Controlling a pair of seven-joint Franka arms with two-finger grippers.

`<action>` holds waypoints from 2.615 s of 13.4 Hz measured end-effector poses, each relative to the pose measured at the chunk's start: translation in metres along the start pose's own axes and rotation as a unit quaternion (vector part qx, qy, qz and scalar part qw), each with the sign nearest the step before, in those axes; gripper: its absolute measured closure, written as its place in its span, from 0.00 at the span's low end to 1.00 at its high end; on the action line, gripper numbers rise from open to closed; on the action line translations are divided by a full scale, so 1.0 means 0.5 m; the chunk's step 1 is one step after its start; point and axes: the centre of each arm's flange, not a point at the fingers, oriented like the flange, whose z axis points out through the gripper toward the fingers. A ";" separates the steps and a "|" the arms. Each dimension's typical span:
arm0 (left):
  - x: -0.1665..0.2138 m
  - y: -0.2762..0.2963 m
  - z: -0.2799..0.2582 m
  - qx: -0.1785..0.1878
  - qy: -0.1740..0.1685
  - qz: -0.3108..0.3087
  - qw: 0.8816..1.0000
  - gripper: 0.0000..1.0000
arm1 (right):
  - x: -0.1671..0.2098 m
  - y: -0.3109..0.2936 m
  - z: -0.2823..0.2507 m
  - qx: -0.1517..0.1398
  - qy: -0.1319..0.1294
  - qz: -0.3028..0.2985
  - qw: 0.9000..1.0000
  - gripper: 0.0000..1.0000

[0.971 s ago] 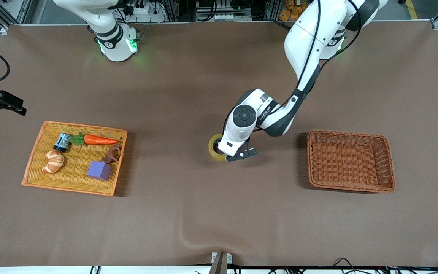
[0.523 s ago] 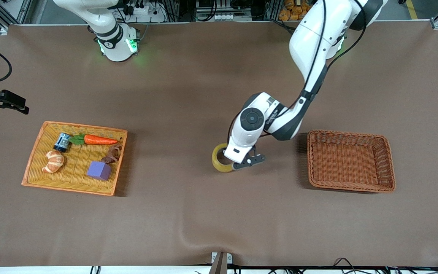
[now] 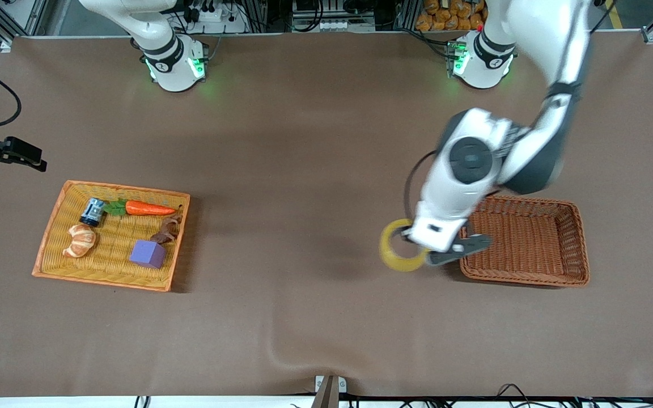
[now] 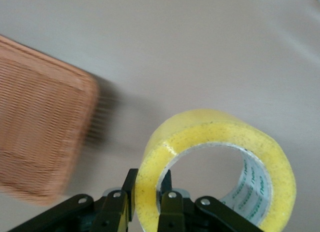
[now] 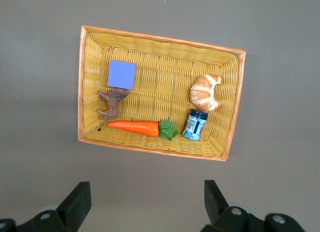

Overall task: Transfer tape with both arms
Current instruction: 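Carry the tape with the left gripper into the brown basket, then open the left gripper and lift it away from the tape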

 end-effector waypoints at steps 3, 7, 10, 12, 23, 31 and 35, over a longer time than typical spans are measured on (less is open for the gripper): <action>0.086 -0.200 -0.006 0.021 -0.025 0.033 0.999 0.78 | 0.000 -0.002 0.000 0.000 0.000 -0.001 1.000 0.00; 0.144 -0.442 0.119 0.026 -0.059 0.054 0.996 0.78 | 0.002 -0.011 0.000 0.001 0.000 -0.005 1.000 0.00; 0.116 -0.518 0.247 0.013 -0.047 0.047 0.998 0.78 | 0.002 -0.013 0.000 0.001 0.000 -0.005 1.000 0.00; 0.094 -0.553 0.309 0.005 -0.037 0.049 0.998 0.78 | 0.002 -0.012 -0.002 0.000 0.001 -0.005 1.000 0.00; 0.130 -0.591 0.262 -0.005 0.004 0.066 0.998 0.12 | 0.006 0.012 -0.002 0.023 0.009 0.055 0.998 0.00; 0.123 -0.624 -0.203 0.023 0.041 0.054 0.997 0.00 | 0.010 0.018 -0.007 0.023 0.012 0.056 0.998 0.00; 0.076 -0.599 -0.379 0.013 0.025 0.058 0.998 0.00 | 0.009 0.018 -0.053 0.021 0.030 0.055 0.998 0.00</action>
